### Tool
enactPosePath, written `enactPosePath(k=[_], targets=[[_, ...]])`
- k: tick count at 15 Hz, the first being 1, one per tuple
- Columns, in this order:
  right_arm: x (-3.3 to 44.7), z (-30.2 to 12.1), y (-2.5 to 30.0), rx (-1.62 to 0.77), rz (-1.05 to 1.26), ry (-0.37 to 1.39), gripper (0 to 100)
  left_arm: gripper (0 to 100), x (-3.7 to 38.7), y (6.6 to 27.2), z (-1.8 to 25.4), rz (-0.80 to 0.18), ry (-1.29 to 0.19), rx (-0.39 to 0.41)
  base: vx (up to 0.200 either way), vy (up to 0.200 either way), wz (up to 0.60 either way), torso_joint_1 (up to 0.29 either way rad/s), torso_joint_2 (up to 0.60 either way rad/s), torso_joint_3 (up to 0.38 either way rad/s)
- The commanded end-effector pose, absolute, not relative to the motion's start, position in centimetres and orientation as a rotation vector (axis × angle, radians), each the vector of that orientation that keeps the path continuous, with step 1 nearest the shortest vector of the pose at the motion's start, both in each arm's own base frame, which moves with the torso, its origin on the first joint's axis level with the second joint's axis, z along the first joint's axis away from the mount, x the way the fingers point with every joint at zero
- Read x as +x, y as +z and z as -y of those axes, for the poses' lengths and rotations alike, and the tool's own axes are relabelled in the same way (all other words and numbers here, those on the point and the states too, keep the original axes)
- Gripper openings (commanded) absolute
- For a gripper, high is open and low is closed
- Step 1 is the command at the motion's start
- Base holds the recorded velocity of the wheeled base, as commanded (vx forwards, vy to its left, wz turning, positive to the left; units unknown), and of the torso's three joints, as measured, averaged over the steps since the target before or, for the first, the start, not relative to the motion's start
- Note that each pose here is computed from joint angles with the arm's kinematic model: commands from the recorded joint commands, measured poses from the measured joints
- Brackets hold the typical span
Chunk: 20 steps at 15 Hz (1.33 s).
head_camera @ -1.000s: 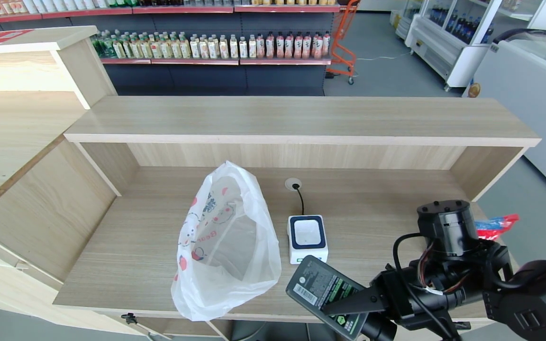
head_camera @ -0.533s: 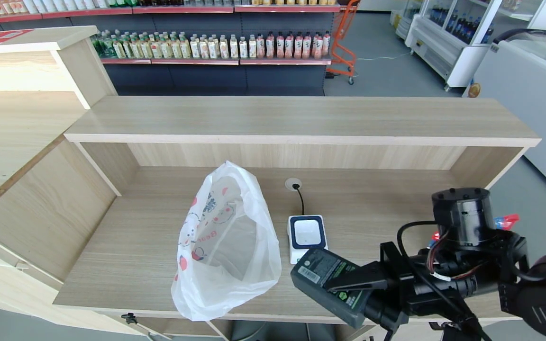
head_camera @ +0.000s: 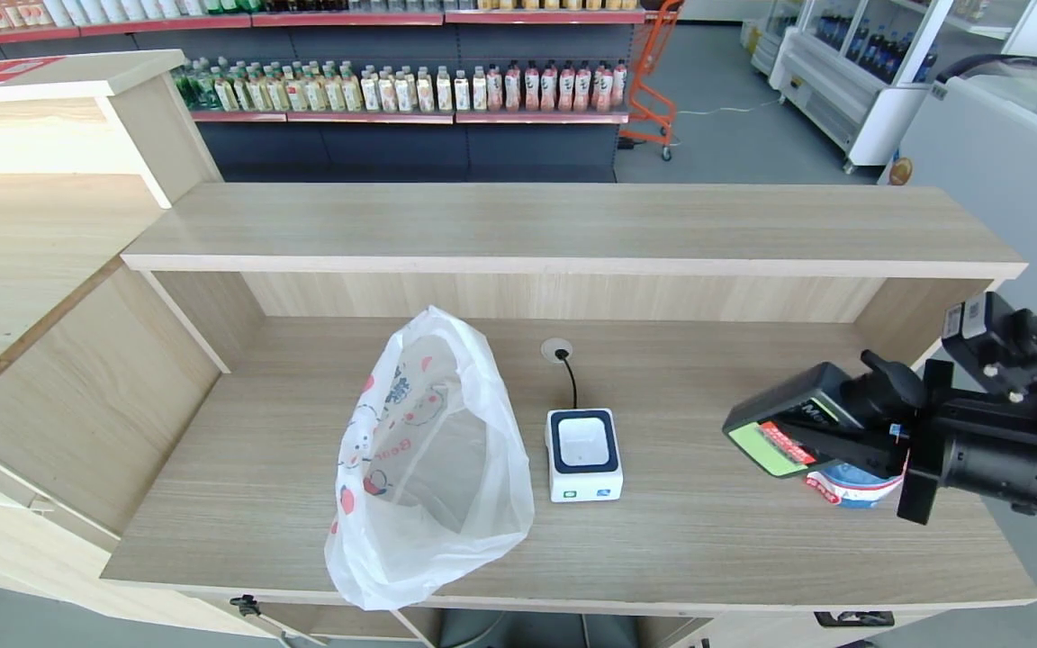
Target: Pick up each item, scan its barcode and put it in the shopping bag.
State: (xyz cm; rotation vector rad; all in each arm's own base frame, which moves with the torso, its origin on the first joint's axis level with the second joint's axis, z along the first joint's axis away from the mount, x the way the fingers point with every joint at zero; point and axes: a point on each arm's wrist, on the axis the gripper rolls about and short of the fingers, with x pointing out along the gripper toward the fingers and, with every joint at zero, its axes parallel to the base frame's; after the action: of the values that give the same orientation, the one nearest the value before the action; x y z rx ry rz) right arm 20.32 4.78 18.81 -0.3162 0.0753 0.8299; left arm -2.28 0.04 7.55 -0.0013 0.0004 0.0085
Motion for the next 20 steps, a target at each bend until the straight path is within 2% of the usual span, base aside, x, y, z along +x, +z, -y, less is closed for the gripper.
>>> enactPosePath(k=[1, 3, 5, 7, 14, 20], targets=[[20.2, -5.3, 18.3, 0.070, -0.295, 0.639, 0, 100, -2.3, 7.5, 0.0, 0.000, 0.009, -0.002, 0.000, 0.000, 0.00, 0.000, 0.00, 0.000], [21.8, -6.1, 17.0, 0.298, -0.426, 0.571, 0, 100, -2.3, 7.5, 0.0, 0.000, 0.009, -0.002, 0.000, 0.000, 0.00, 0.000, 0.00, 0.000], [23.3, -5.6, 15.6, 0.406, -0.506, 0.501, 0, 100, -2.3, 7.5, 0.0, 0.000, 0.009, -0.002, 0.000, 0.000, 0.00, 0.000, 0.00, 0.000], [24.0, -5.2, 14.7, 0.432, -0.546, 0.470, 0, 100, -2.3, 7.5, 0.0, 0.000, 0.009, -0.002, 0.000, 0.000, 0.00, 0.000, 0.00, 0.000], [24.0, -5.2, 14.5, 0.503, -0.573, 0.450, 0, 100, -2.3, 7.5, 0.0, 0.000, 0.009, -0.005, 0.000, 0.000, 0.00, 0.000, 0.00, 0.000], [25.1, -5.4, 14.9, 0.499, -0.554, 0.456, 0, 100, -2.3, 7.5, 0.0, 0.000, 0.009, -0.003, 0.000, 0.200, 0.00, 0.006, 0.00, 0.000]])
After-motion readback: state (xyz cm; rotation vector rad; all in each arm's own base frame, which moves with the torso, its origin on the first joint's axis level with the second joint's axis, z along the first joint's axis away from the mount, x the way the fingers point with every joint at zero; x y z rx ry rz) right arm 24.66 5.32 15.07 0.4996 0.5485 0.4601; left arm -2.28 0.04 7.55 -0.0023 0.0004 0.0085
